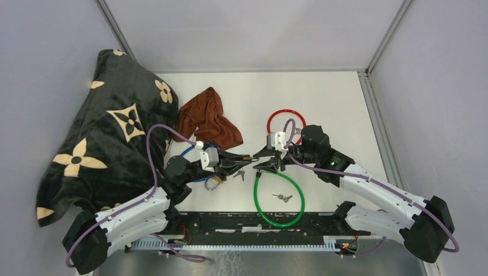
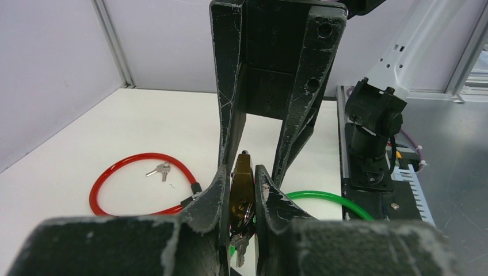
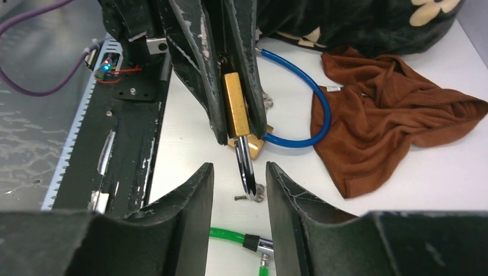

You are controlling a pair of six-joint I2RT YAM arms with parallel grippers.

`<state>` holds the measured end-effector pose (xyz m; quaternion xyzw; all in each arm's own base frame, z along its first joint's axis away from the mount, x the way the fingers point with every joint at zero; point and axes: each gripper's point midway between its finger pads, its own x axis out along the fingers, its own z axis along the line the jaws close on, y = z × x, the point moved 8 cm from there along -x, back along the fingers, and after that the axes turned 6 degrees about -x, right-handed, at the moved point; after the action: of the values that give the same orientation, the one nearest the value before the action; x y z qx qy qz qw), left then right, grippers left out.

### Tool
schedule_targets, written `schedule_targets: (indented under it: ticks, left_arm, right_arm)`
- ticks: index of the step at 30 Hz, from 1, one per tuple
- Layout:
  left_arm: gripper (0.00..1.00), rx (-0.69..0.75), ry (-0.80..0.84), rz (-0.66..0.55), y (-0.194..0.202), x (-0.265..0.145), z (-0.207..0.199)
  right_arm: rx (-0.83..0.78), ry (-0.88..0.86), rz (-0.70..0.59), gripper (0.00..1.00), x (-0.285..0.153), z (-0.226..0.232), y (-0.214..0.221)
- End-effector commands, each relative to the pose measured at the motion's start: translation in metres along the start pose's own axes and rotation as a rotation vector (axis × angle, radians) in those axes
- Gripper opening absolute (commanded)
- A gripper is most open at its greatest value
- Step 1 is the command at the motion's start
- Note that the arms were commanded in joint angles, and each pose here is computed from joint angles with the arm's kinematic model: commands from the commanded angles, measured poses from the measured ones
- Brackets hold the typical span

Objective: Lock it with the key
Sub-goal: Lock the lock.

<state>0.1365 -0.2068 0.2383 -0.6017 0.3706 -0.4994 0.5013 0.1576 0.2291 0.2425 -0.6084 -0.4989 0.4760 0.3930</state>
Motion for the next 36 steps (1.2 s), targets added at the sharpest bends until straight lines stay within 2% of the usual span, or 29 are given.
schedule_targets:
  ticks: [1,3,4,5,6,7,9,10,13,14,19,22,25,27,28,30,33,36]
  left_arm:
    - [0.02,-0.035,0.021,-0.046,-0.015,0.004,-0.003]
    - [0.02,-0.051,0.018,-0.045,-0.015,0.004,-0.003]
    - [0.02,-0.054,0.020,-0.045,-0.015,0.005,-0.003]
    - [0.02,-0.057,0.022,-0.045,-0.015,0.005,-0.003]
    - [0.02,-0.060,0.022,-0.044,-0.015,0.005,-0.003]
    - [0.02,-0.063,0.022,-0.040,-0.014,0.005,-0.003]
    - [0.03,-0.057,0.006,-0.024,-0.011,0.004,-0.002]
    - [0.10,-0.048,-0.011,-0.014,-0.008,0.003,0.000]
    - [0.82,0.086,-0.055,0.018,0.000,-0.003,0.008]
    - [0.97,0.164,-0.071,0.032,0.001,-0.005,0.013]
    - [1.00,0.618,-0.037,0.148,0.006,-0.018,0.026]
    - [1.00,0.795,0.060,0.185,0.005,-0.023,0.022]
    - [0.98,0.848,0.095,0.153,-0.007,-0.024,0.016]
    - [0.94,0.824,0.088,0.157,-0.016,-0.025,0.015]
    - [0.91,0.802,0.088,0.186,-0.015,-0.027,0.014]
    - [0.86,0.856,0.121,0.234,-0.012,-0.033,0.013]
    - [0.83,1.142,0.175,0.240,-0.003,-0.042,0.014]
    - [0.88,1.450,0.179,0.109,-0.002,-0.039,0.012]
  right_arm:
    - [-0.036,-0.040,-0.114,0.44,0.004,-0.006,-0.028]
    - [-0.033,-0.044,-0.120,0.38,0.005,-0.005,-0.028]
    - [-0.026,-0.045,-0.123,0.28,0.005,-0.005,-0.027]
    - [-0.022,-0.044,-0.127,0.14,0.006,-0.005,-0.027]
    - [-0.019,-0.049,-0.128,0.05,0.006,-0.005,-0.028]
    - [-0.015,-0.050,-0.129,0.00,0.006,-0.005,-0.028]
    - [0.001,-0.039,-0.131,0.00,0.005,-0.005,-0.030]
    - [0.014,-0.018,-0.123,0.00,0.003,-0.006,-0.030]
    - [0.069,0.021,-0.092,0.00,-0.001,-0.008,-0.028]
    - [0.094,0.029,-0.080,0.00,-0.002,-0.007,-0.027]
    - [0.202,0.040,-0.047,0.00,0.000,-0.003,-0.016]
    - [0.253,0.038,-0.039,0.00,0.003,-0.001,-0.010]
    - [0.279,0.035,-0.040,0.00,0.006,-0.003,-0.010]
    - [0.306,0.040,-0.021,0.00,0.007,-0.006,-0.012]
    - [0.326,0.062,-0.007,0.00,0.008,-0.009,-0.012]
    - [0.374,0.098,0.014,0.00,0.008,-0.015,-0.012]
    - [0.491,0.176,0.020,0.00,0.008,-0.023,-0.012]
    - [0.600,0.228,-0.012,0.00,0.011,-0.024,-0.012]
